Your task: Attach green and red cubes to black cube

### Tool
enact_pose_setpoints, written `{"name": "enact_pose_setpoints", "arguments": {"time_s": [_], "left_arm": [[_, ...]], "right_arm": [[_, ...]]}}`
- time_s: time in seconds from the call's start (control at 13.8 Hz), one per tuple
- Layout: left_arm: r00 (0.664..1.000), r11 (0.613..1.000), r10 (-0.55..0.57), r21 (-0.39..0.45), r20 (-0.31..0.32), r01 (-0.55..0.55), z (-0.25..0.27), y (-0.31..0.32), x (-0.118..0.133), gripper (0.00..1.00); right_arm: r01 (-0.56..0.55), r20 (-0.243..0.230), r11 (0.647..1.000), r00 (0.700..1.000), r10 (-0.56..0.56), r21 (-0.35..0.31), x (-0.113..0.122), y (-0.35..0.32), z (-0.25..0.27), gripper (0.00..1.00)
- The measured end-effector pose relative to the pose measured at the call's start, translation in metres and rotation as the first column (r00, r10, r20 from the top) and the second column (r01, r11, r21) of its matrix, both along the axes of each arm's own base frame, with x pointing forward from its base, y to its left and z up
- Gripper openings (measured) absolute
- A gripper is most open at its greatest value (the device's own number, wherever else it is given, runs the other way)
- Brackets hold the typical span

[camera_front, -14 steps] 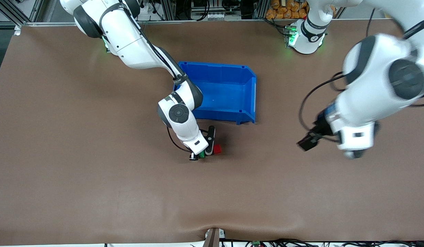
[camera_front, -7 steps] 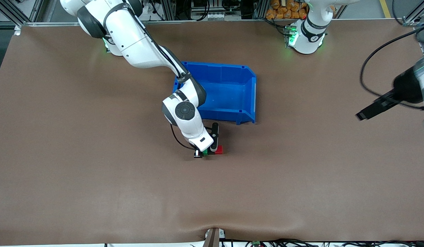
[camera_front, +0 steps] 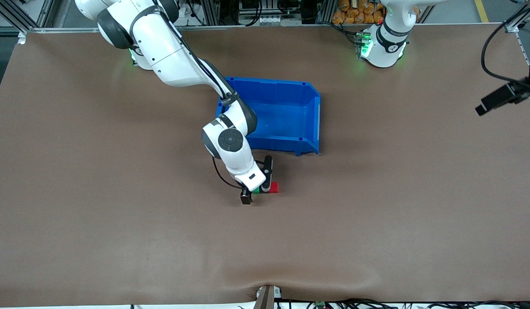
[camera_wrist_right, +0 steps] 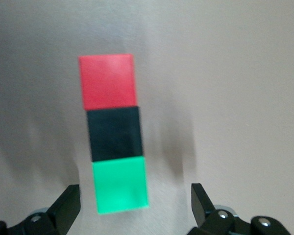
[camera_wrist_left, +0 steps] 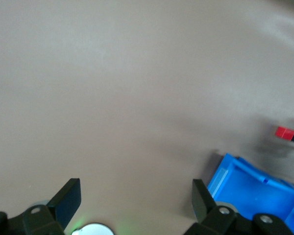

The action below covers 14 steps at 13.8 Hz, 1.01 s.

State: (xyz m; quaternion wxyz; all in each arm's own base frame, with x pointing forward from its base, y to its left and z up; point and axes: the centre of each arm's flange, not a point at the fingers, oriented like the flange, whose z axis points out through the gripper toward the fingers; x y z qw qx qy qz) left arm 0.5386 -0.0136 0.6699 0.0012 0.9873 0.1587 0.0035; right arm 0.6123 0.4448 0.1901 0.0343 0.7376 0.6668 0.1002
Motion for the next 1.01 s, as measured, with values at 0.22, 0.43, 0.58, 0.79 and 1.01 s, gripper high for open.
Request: {"name": "enact_pose_setpoints", "arguments": {"time_s": [0.22, 0.43, 0.58, 0.79, 1.01], "left_arm": [[1.0, 1.0, -0.008, 0.005, -0.006, 0.008, -0.005, -0.002, -0.015, 1.0], [1.0, 1.0, -0.012, 0.004, -0.018, 0.012, -0.016, -0.004, -0.011, 1.0], [1.0, 1.0, -0.013, 0.005, -0.018, 0.013, -0.016, -0.005, -0.011, 1.0], [1.0, 1.0, -0.015, 0.005, -0.017, 0.015, -0.015, -0.006, -0.012, 1.0], [1.0, 1.0, -0.018, 0.005, -0.017, 0.018, -0.015, -0.007, -0.012, 1.0]], "right_arm": [[0.131, -0.029, 0.991, 0.991, -0.131, -0.018, 0.022, -0.028, 0.042, 1.0], [0.271, -0.021, 0.961, 0.962, -0.272, -0.048, 0.05, -0.081, 0.115, 1.0], [0.37, -0.002, 0.926, 0.928, -0.371, -0.068, 0.063, -0.123, 0.163, 1.0], [0.552, -0.003, 0.831, 0.833, -0.553, -0.069, 0.073, -0.191, 0.23, 1.0], [0.672, -0.018, 0.738, 0.738, -0.674, -0.059, 0.075, -0.278, 0.294, 1.0]]}}
